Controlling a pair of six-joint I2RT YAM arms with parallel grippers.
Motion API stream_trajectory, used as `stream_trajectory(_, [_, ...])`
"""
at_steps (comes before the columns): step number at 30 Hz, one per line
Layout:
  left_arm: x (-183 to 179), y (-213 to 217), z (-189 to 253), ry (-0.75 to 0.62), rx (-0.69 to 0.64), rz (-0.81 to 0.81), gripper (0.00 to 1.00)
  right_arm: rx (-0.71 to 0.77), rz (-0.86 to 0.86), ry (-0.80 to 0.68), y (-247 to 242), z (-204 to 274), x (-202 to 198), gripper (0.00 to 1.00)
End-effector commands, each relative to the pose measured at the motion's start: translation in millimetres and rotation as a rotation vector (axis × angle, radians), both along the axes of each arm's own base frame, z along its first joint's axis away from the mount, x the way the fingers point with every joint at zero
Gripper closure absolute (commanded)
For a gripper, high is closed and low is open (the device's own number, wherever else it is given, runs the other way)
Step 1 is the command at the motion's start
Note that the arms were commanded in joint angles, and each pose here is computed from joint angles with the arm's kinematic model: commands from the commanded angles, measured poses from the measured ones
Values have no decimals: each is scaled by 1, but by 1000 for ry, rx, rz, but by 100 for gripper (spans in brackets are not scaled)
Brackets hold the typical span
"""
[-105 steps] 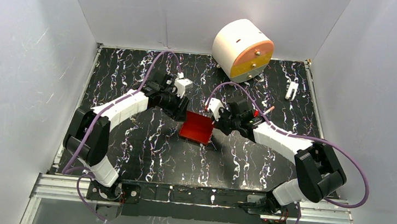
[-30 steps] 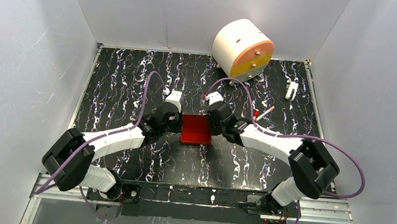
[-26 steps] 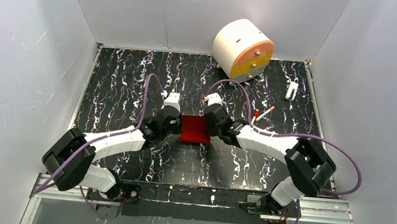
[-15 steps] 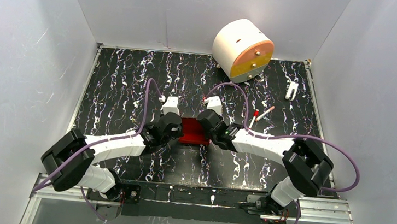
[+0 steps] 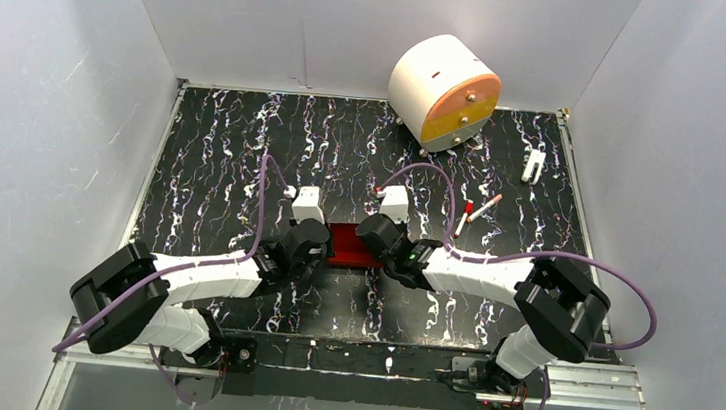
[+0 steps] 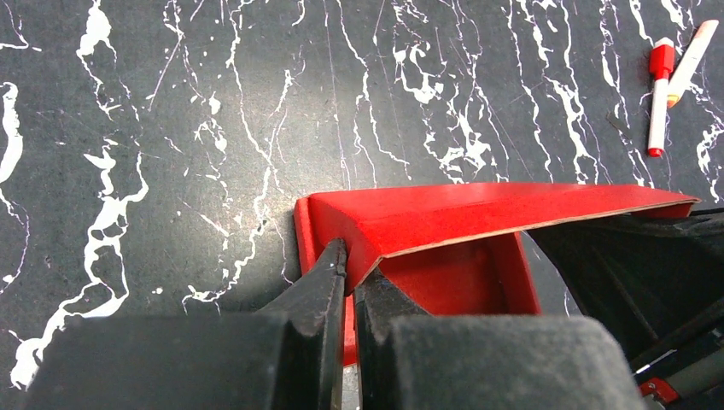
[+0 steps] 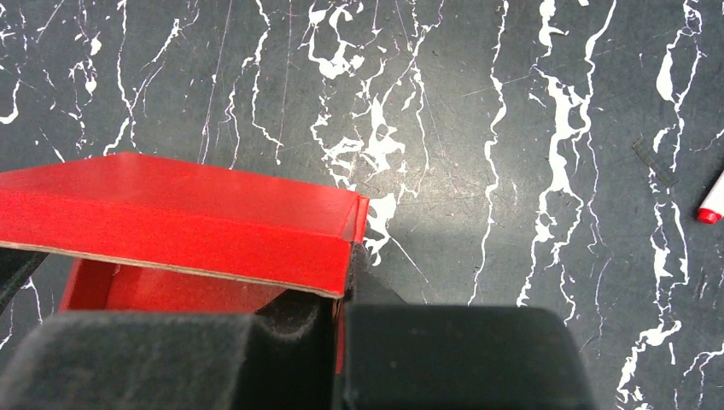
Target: Fold the paper box
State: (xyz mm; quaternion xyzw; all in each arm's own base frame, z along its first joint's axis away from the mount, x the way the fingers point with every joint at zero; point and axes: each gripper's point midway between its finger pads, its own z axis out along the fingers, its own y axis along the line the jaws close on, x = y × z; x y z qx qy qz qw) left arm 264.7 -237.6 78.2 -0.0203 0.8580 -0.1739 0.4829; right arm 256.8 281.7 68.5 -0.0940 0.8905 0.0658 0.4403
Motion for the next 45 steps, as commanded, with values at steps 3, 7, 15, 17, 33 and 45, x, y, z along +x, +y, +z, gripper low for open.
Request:
stream_trajectory(3, [-30,-13,-18,47,-27,-105,100,129,67,37,26,-8,-26,91])
stream_trajectory(7, [-37,-12,-22,45,-38,-121,100,121,63,41,20,-17,-31,91])
stream_trajectory(15, [-46,-7,-34,47,-31,-131,100,147,76,42,21,-21,-40,90])
stream_trajectory(17, [-47,-6,-36,50,-29,-130,100,154,80,37,23,-19,-40,89])
stream_trajectory(33, [-48,7,-58,45,111,-93,100,224,176,-8,6,30,-57,56])
stream_trajectory(45, [-46,2,-24,-8,81,-115,94,218,245,-143,-14,93,-51,34])
